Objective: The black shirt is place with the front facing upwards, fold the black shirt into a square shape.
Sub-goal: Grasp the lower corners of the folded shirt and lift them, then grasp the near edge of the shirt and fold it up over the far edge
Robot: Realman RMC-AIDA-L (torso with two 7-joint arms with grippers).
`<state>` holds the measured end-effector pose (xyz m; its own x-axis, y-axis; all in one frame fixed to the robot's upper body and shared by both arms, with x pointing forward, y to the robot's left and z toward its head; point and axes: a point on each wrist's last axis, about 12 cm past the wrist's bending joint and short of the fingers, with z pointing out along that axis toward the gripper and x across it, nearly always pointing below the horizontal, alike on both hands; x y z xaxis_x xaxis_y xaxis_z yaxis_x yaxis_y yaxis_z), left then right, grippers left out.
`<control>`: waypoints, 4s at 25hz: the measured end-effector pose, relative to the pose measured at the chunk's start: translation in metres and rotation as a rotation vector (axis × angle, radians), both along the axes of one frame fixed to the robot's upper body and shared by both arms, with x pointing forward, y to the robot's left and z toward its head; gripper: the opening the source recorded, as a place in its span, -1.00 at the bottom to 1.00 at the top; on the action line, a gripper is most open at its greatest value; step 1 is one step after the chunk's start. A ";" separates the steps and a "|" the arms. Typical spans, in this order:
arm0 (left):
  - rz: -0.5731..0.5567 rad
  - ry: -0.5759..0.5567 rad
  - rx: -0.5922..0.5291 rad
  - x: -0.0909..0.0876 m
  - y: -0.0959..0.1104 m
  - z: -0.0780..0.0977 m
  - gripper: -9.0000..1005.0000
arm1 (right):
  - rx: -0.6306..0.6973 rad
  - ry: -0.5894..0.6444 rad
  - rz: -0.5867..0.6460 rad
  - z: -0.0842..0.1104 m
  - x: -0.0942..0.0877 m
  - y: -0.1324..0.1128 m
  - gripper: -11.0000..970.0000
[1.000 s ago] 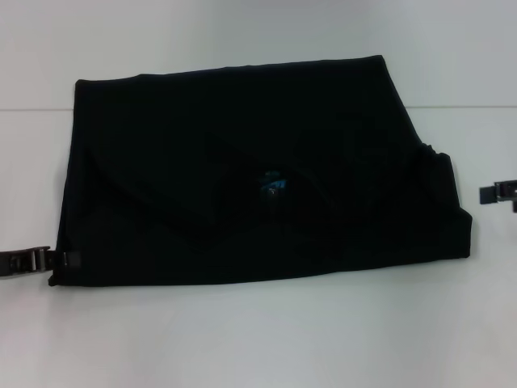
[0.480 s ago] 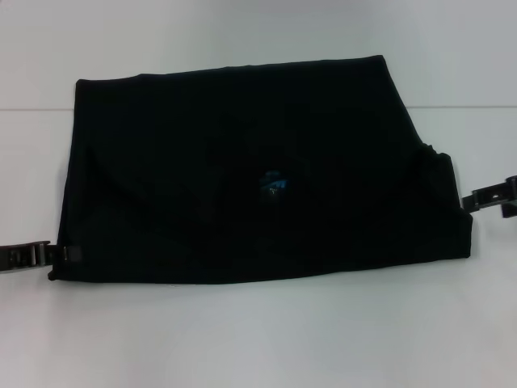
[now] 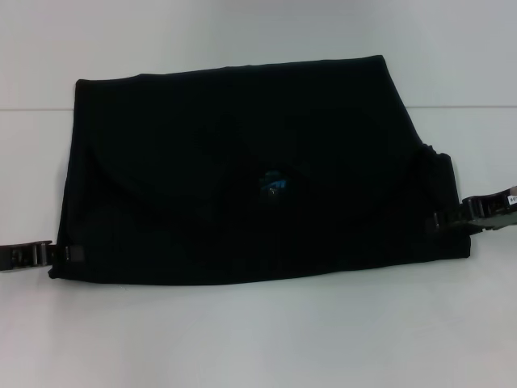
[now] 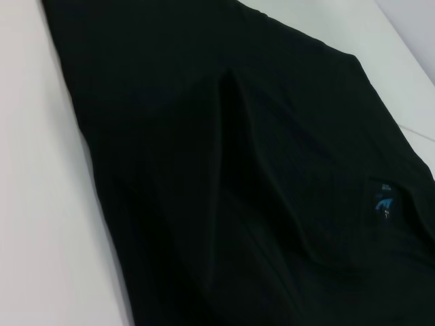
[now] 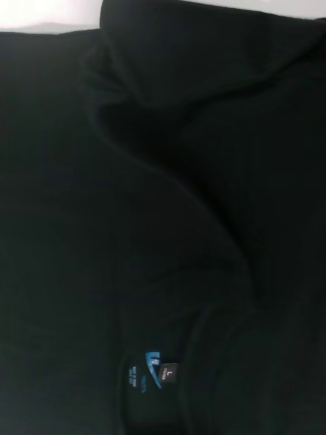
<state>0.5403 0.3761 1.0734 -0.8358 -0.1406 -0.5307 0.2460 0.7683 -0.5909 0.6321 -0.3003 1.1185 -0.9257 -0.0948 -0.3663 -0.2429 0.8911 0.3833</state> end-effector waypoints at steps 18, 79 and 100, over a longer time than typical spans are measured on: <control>-0.001 0.002 -0.003 0.000 -0.001 0.000 -0.93 | -0.014 0.006 -0.010 -0.005 -0.003 -0.004 0.84; -0.613 0.528 -0.009 -0.046 -0.024 0.027 -0.93 | 0.073 0.303 0.573 -0.005 -0.081 -0.012 -0.86; 0.256 -0.033 -0.450 -0.001 0.013 0.019 -0.93 | 0.519 -0.292 -0.182 -0.003 -0.005 0.002 -0.86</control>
<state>0.5392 0.3886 1.0919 -0.7288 -0.5587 -0.3960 0.1076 0.4776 -0.8720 0.6272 -0.2978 1.1157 -0.7647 0.3131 -0.5632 -0.2651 0.6438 0.7178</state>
